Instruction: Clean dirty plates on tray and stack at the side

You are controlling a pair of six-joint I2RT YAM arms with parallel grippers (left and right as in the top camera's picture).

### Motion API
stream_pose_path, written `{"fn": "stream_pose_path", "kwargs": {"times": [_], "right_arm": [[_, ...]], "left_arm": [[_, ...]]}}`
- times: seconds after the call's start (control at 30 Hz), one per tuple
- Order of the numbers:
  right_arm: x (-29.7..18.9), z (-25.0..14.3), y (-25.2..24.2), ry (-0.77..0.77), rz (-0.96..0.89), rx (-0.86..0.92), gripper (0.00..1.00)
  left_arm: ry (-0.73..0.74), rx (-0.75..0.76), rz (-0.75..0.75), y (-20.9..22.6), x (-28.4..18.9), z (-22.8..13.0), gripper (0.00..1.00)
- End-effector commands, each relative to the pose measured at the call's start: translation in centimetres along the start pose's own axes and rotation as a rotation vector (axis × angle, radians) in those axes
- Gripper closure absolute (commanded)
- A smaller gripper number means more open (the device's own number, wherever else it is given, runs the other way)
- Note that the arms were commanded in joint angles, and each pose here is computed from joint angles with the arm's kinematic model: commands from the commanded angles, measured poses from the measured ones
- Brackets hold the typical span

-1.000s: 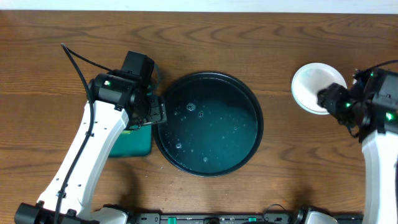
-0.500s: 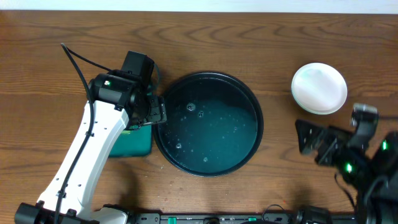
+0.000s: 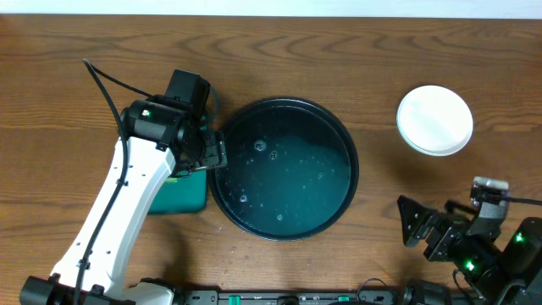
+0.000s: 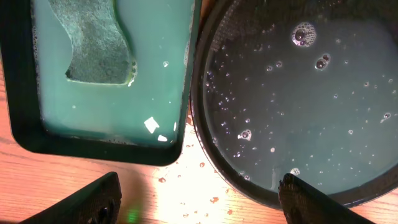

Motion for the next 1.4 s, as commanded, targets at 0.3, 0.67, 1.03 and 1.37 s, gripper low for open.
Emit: {"fn": "stream_pose_path", "kwargs": {"times": [0.3, 0.67, 1.03, 1.37], "right_arm": [[0.2, 5.2, 4.5, -0.375, 0.147, -0.710, 0.01], [3.9, 0.7, 3.1, -0.618, 0.162, -0.735, 0.01], [9.8, -3.6, 0.3, -0.626, 0.172, -0.651, 0.01], [12.2, -4.1, -5.5, -0.616, -0.068, -0.355, 0.01]], "left_arm": [[-0.011, 0.020, 0.006, 0.2, -0.2, -0.1, 0.18], [-0.011, 0.020, 0.006, 0.2, -0.2, -0.1, 0.18], [-0.011, 0.020, 0.006, 0.2, -0.2, -0.1, 0.18], [-0.011, 0.020, 0.006, 0.2, -0.2, -0.1, 0.18]]}}
Point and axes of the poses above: each gripper's point midway between its finger pads, its own x axis out along the fingers, its own y axis along the line the jaws close on, z = x × y, the point moved 1 cm from there along -x, back along the fingers, and after that the axes turned 5 degrees about -x, right-handed, at the moved point
